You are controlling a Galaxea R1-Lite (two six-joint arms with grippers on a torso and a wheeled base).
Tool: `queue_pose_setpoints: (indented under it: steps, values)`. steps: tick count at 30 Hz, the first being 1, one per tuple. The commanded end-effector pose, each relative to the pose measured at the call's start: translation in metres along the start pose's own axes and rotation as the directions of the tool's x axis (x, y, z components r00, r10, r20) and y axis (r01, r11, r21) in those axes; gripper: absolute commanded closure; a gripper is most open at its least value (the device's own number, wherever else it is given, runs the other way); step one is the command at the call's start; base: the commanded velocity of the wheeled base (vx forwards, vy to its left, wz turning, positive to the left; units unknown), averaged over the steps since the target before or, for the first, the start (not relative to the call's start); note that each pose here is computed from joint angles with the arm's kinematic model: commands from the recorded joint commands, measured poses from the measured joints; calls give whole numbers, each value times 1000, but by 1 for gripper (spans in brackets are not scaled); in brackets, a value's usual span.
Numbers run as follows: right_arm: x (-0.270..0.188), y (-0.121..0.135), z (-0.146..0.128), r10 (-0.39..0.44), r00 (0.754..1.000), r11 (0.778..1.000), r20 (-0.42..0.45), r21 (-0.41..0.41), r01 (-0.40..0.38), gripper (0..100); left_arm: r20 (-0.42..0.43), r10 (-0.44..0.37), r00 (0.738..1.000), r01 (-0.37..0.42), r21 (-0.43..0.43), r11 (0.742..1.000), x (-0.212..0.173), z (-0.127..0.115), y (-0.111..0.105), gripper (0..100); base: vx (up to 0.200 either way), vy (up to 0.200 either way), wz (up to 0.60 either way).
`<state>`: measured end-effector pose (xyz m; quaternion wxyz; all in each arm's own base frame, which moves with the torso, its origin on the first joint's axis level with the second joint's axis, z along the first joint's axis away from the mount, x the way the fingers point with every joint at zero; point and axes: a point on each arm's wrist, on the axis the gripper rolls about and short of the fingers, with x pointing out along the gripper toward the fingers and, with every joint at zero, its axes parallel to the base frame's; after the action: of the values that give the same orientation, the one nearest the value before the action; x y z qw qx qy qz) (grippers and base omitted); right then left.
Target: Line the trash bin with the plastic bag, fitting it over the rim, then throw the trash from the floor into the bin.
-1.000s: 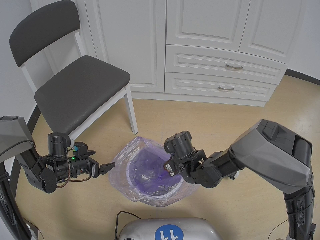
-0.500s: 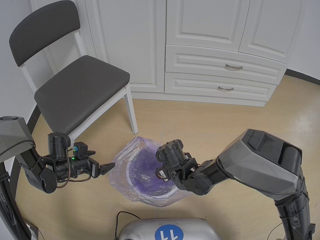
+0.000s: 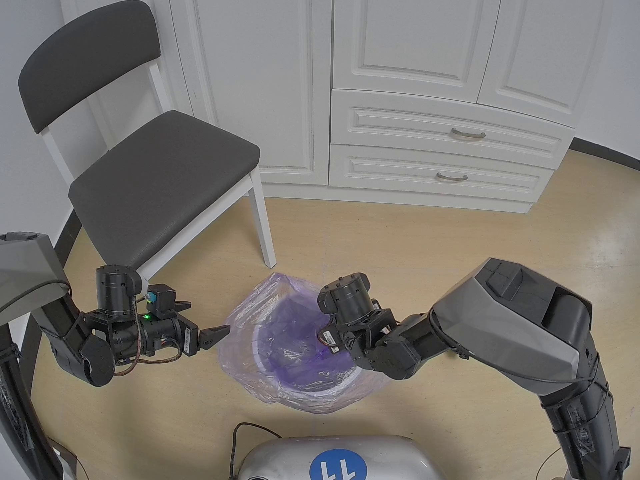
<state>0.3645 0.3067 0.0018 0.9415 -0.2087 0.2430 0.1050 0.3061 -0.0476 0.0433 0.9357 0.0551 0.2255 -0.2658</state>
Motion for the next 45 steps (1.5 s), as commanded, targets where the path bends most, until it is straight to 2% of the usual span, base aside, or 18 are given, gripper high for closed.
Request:
queue_pose_setpoints:
  steps: [1, 5, 12, 17, 23, 27, 31, 39, 40, 45]
  values:
    - [0, -13, 11, -20, 1000, 999, 24, 25, 20, 100, -5, 2, 1000, -2, 0, 1000, 1, -1, 0, 0, 0, 0, 0]
    - [8, -17, 17, -36, 998, 998, 43, 47, 33, 100, -16, 14, 1000, -14, -2, 1000, 4, -4, 1, 0, 0, 0, 0]
    - [40, -26, 24, -127, 989, 986, 80, 118, 117, 100, -22, 30, 999, -30, -2, 1000, 5, -5, 1, 0, 0, 0, 0]
    - [63, -34, 28, -213, 964, 963, 158, 202, 179, 100, -27, 32, 999, -32, -4, 999, 7, -6, 3, 0, 0, 0, 0]
    - [71, -41, 34, -241, 949, 951, 205, 247, 188, 100, -26, 31, 999, -31, -4, 1000, 8, -6, 3, 0, 0, 0, 0]
    - [75, -43, 33, -252, 946, 947, 205, 254, 197, 100, -31, 31, 999, -32, -6, 999, 9, -8, 3, 0, 0, 0, 0]
    - [91, -51, 34, -287, 931, 931, 227, 293, 216, 100, -32, 28, 999, -29, -6, 1000, 9, -8, 2, 0, 0, 0, 0]
    - [88, -50, 41, -292, 919, 928, 265, 311, 205, 100, -25, 28, 999, -28, -4, 1000, 10, -8, 2, 0, 0, 0, 0]
    - [88, -50, 42, -292, 919, 928, 266, 312, 205, 0, -16, 30, 999, -30, -2, 1000, 10, -8, 2, 0, 0, 0, 0]
    - [85, -51, 45, -291, 916, 926, 274, 321, 198, 0, 2, 34, 999, -34, 5, 999, 11, -9, 2, 0, 0, 0, 0]
